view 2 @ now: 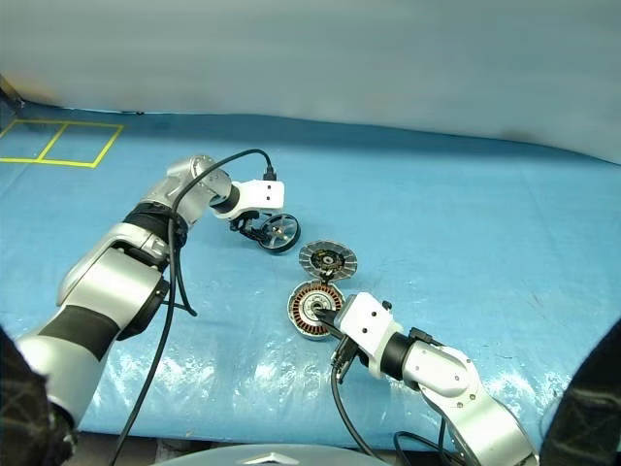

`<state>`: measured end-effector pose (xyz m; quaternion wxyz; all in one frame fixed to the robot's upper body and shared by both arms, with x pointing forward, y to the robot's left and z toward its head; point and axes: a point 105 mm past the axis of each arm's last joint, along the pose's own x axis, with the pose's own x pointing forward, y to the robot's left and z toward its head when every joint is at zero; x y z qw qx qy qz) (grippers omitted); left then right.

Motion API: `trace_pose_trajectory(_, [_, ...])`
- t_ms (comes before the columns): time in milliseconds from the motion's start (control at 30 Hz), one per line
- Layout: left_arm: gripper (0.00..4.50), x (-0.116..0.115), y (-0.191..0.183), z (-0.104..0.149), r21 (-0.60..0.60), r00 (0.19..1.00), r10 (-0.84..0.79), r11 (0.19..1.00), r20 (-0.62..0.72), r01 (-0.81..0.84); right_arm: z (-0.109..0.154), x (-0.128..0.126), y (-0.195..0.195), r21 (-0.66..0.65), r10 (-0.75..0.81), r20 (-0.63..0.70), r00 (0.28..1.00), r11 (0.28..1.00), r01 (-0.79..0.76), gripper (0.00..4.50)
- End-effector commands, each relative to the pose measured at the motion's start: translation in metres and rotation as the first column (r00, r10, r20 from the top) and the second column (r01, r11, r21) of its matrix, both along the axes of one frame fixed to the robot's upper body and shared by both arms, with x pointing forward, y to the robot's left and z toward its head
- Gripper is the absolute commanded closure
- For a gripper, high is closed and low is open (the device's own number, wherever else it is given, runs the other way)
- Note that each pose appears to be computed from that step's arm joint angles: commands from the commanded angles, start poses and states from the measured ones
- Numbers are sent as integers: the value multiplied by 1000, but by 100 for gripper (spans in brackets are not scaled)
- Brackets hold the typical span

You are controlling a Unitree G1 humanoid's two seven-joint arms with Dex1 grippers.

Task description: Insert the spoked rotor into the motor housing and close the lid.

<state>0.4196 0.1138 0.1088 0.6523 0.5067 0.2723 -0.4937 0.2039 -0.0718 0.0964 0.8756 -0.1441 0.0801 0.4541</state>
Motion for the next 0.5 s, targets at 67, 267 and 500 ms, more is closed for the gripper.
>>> trace_pose_trajectory(67, [187, -2, 0, 0, 9, 1000, -24, 1000, -11, 24, 8, 0, 2, 7, 11, 35, 999, 1000, -11, 450])
trace_pose_trajectory(267, [301, -6, 4, -8, 22, 999, -53, 998, -10, 54, 8, 1, 2, 7, 16, 35, 999, 1000, -16, 450])
trace_pose_trajectory(500, [414, -9, 7, -4, -31, 995, -98, 995, 30, 99, 9, 3, 5, 8, 29, 41, 999, 1000, -29, 450])
